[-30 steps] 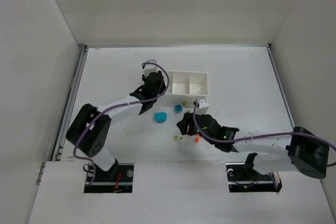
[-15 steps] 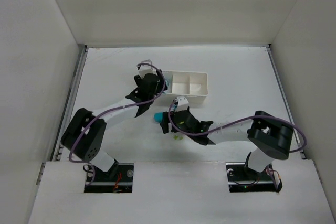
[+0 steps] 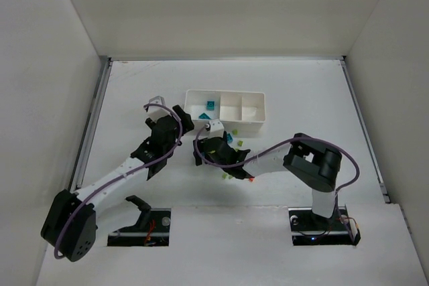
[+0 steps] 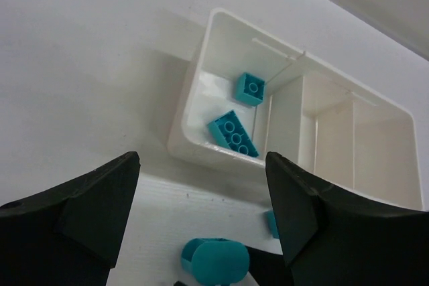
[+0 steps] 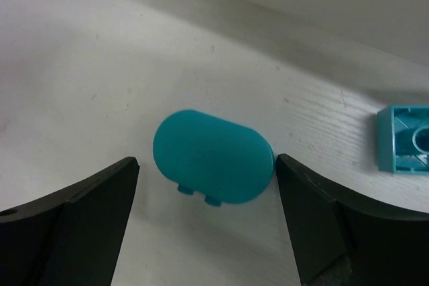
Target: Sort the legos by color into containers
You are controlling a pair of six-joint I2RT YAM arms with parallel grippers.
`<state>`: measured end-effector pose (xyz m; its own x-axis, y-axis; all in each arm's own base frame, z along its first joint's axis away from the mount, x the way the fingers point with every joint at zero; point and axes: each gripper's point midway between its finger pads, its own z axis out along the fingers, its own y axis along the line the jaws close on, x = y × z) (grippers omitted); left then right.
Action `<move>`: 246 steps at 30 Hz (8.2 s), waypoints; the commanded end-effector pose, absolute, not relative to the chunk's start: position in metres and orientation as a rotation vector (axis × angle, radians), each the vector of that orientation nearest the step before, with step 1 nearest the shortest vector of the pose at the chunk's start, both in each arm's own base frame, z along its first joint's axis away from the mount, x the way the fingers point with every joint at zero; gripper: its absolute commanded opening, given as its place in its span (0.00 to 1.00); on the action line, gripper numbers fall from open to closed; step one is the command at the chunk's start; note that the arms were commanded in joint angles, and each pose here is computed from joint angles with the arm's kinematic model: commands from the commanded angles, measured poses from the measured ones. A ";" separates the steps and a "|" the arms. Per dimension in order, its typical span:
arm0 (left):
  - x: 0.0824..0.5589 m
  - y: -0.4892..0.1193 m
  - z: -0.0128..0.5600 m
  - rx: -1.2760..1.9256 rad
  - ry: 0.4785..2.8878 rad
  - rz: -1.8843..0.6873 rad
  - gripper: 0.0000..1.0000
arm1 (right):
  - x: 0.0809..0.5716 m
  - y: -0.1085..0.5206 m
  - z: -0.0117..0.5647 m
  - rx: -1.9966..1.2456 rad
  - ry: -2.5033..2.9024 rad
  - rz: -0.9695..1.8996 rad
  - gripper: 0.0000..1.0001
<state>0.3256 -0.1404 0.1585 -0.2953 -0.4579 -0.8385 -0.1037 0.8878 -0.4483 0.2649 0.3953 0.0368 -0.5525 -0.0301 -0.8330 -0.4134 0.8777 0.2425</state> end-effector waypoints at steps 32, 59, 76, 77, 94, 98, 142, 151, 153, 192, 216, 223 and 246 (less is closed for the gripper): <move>0.243 -0.208 0.091 -0.100 2.046 -0.500 0.66 | 0.401 0.391 0.182 -0.162 1.836 0.493 0.58; 0.289 -0.300 0.073 -0.072 2.023 -0.488 0.56 | 0.328 0.278 0.219 -0.010 1.788 0.562 0.50; 0.313 -0.318 0.044 -0.059 2.048 -0.379 0.48 | 0.309 0.260 0.203 0.020 1.778 0.601 0.72; 0.313 -0.317 0.043 -0.060 2.048 -0.371 0.45 | 0.309 0.260 0.203 0.021 1.776 0.600 0.72; 0.280 -0.271 0.126 -0.042 1.921 -0.431 0.20 | 0.290 0.230 0.198 0.114 1.756 0.618 0.73; 0.306 -0.252 0.164 -0.119 1.846 -0.448 0.22 | 0.285 0.223 0.189 0.148 1.768 0.622 0.67; 0.210 -0.251 0.079 0.147 2.098 -0.532 0.42 | 0.306 0.269 0.050 0.070 2.085 0.317 0.48; 0.172 -0.275 0.074 0.321 2.095 -0.600 0.44 | 0.313 0.264 0.050 0.103 2.057 0.268 0.27; 0.168 -0.276 0.069 0.343 2.103 -0.589 0.44 | 0.314 0.260 0.059 0.122 2.035 0.265 0.21; 0.160 -0.283 0.024 0.409 2.157 -0.545 0.42 | 0.392 0.280 0.182 0.077 1.862 0.435 0.57; 0.259 -0.268 0.126 0.029 1.965 -0.611 0.19 | 0.204 0.259 0.113 -0.084 2.028 0.608 0.27; 0.322 -0.292 0.169 -0.041 1.896 -0.633 0.20 | 0.176 0.264 0.100 -0.156 2.067 0.652 0.29; 0.393 -0.325 0.148 -0.010 1.940 -0.577 0.29 | 0.171 0.295 0.069 -0.264 2.141 0.637 0.37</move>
